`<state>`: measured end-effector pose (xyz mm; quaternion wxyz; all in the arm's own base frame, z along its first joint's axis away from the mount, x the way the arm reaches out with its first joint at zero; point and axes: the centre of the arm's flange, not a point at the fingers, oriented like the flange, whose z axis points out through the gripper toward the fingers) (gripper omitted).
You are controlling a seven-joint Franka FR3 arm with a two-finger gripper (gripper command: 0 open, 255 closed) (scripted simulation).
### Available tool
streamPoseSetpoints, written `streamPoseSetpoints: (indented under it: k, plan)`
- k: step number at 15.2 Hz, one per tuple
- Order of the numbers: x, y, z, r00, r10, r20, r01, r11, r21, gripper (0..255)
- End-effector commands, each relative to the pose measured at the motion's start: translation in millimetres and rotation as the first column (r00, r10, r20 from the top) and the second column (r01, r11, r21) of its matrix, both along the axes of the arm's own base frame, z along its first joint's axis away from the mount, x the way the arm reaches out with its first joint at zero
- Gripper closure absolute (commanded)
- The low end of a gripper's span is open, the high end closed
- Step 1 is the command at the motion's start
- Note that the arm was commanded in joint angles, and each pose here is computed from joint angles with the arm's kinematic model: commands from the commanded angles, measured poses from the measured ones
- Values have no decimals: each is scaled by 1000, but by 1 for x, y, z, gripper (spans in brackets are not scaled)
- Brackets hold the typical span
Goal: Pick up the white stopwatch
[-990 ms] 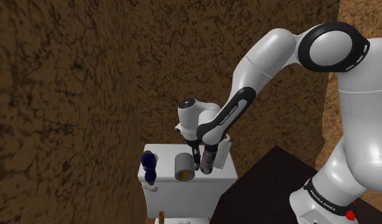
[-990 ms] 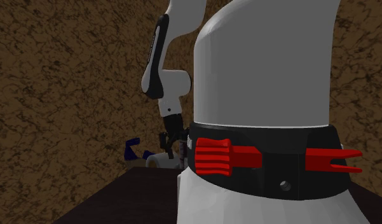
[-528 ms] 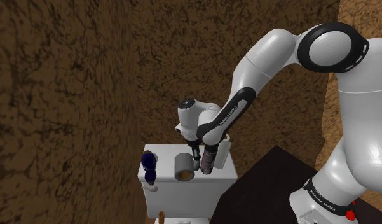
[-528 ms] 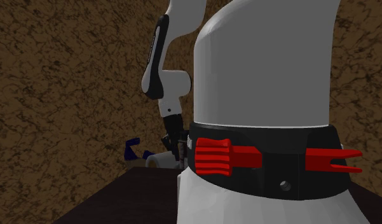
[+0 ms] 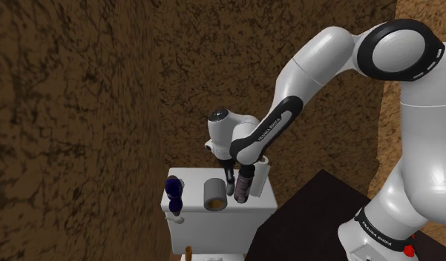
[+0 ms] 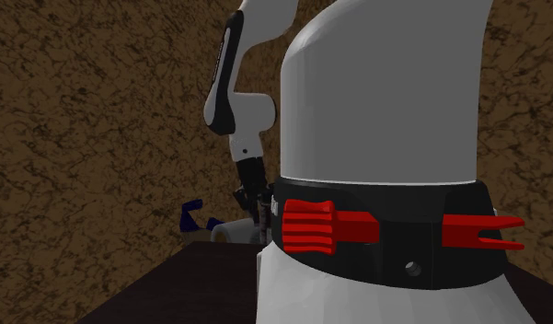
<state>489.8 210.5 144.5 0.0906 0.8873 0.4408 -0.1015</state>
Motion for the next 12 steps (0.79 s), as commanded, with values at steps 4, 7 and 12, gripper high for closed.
streamPoseSetpoints:
  k: [4, 7, 12]
  plan:
    - [0, 0, 26, 1000, 0, 0, 0, 1000, 0, 255]
    - [0, 0, 42, 1000, 0, 0, 0, 1000, 0, 255]
    - [0, 0, 58, 1000, 0, 0, 0, 1000, 0, 255]
